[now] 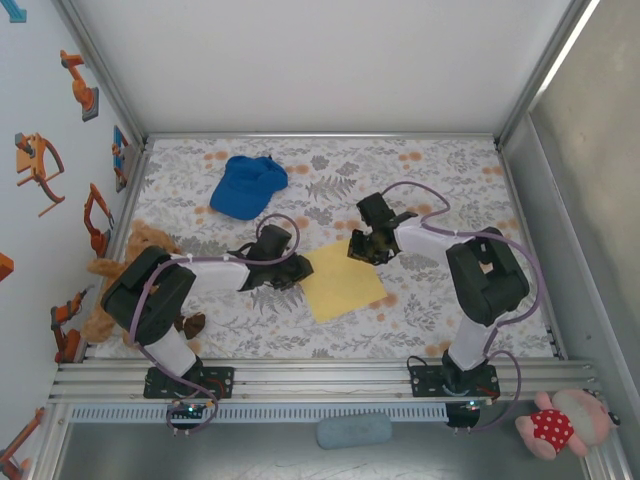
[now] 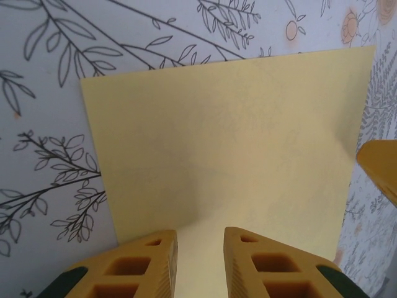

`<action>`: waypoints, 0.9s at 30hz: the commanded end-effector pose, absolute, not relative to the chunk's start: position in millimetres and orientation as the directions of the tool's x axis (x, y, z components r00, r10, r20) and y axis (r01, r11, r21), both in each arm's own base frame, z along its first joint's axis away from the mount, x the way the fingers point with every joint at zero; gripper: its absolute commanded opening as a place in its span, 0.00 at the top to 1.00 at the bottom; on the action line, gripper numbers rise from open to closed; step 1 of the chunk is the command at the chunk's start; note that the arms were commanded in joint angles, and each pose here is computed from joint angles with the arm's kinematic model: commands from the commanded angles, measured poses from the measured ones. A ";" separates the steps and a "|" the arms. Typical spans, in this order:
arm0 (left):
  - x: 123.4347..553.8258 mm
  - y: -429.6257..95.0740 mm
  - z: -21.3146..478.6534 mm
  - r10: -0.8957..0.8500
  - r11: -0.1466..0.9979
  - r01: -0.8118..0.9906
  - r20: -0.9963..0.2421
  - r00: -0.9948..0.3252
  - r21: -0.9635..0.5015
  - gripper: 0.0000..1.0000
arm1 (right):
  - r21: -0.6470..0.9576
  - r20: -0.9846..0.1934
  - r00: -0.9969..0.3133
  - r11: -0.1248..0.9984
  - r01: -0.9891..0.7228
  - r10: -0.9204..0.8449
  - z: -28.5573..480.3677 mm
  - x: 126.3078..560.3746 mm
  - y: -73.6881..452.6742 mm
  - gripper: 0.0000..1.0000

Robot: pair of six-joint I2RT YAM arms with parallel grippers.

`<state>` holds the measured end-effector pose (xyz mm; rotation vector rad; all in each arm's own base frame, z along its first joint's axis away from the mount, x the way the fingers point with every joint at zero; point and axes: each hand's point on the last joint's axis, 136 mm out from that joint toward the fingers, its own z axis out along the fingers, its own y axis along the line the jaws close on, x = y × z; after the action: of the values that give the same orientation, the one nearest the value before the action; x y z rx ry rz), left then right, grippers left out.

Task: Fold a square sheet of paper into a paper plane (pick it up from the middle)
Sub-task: Rotate the square sheet of paper at the center of the table.

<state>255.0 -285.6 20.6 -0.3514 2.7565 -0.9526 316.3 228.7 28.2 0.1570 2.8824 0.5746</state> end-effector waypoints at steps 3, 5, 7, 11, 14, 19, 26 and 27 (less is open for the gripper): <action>252.5 -280.2 11.5 -0.283 0.800 -0.175 -0.104 -0.954 -0.574 0.73 | 0.324 -0.136 -0.985 0.944 0.061 0.110 17.1 308.7 219.2 0.81; 252.4 -278.5 10.2 -0.277 0.809 -0.172 -0.106 -0.955 -0.562 0.73 | 0.306 -0.130 -0.985 0.949 0.070 0.115 14.8 306.1 215.5 0.81; 252.6 -277.2 8.8 -0.268 0.820 -0.166 -0.110 -0.957 -0.548 0.73 | 0.301 -0.121 -0.985 0.950 0.082 0.123 12.7 302.7 212.8 0.81; 254.4 -273.3 3.7 -0.236 0.850 -0.140 -0.129 -0.963 -0.508 0.74 | 0.309 -0.099 -0.980 0.942 0.134 0.172 9.2 294.5 209.0 0.81; 258.3 -267.6 -3.0 -0.197 0.877 -0.105 -0.152 -0.968 -0.468 0.75 | 0.390 -0.075 -0.964 0.897 0.208 0.256 5.6 287.7 215.0 0.80; 266.4 -266.1 -2.2 -0.135 0.889 -0.046 -0.165 -0.977 -0.455 0.75 | 0.464 -0.093 -0.935 0.846 0.262 0.341 13.5 284.5 215.2 0.80; 277.8 -268.2 20.9 -0.095 0.873 0.012 -0.195 -0.976 -0.488 0.73 | 0.480 -0.177 -0.927 0.851 0.212 0.331 41.1 291.6 210.4 0.77; 278.1 -270.7 26.1 -0.091 0.866 0.022 -0.201 -0.975 -0.500 0.73 | 0.475 -0.194 -0.928 0.858 0.195 0.318 45.7 293.1 210.0 0.77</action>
<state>283.0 -274.5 18.9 -0.1290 2.7992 -0.7757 286.5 213.8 27.9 0.4120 2.8113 0.6949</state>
